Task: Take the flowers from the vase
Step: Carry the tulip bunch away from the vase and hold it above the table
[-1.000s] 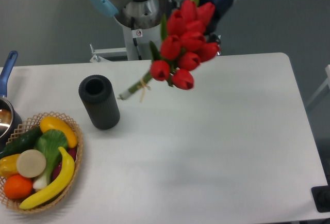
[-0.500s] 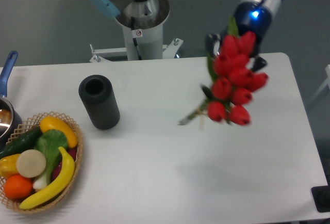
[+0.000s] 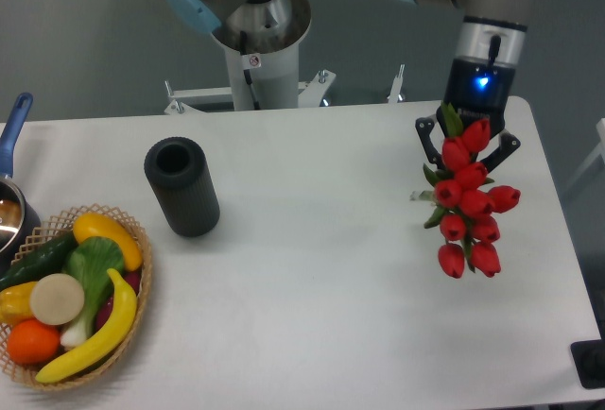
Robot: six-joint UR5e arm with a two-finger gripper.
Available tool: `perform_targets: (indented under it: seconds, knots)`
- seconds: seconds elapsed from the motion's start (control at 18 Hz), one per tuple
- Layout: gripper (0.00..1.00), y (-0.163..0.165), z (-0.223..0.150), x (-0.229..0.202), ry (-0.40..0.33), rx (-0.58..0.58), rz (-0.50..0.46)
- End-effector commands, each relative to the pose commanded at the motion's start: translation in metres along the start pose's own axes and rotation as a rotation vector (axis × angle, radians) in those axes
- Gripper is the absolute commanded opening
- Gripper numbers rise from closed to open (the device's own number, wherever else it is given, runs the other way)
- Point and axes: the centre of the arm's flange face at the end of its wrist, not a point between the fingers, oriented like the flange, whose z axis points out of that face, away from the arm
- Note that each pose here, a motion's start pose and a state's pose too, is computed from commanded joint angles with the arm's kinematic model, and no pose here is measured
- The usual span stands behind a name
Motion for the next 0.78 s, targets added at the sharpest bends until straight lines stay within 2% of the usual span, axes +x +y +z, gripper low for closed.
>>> perform_targets:
  seconds: [0.17, 0.33, 0.44, 0.61, 0.78]
  knots:
    - [0.03, 0.002, 0.003, -0.002, -0.014, -0.045, 0.008]
    - [0.04, 0.003, 0.006, -0.008, -0.025, -0.121, 0.057]
    - [0.04, -0.002, 0.006, -0.006, -0.019, -0.172, 0.120]
    - [0.04, -0.004, 0.007, -0.010, 0.006, -0.234, 0.139]
    - [0.04, -0.024, 0.013, -0.011, 0.030, -0.331, 0.170]
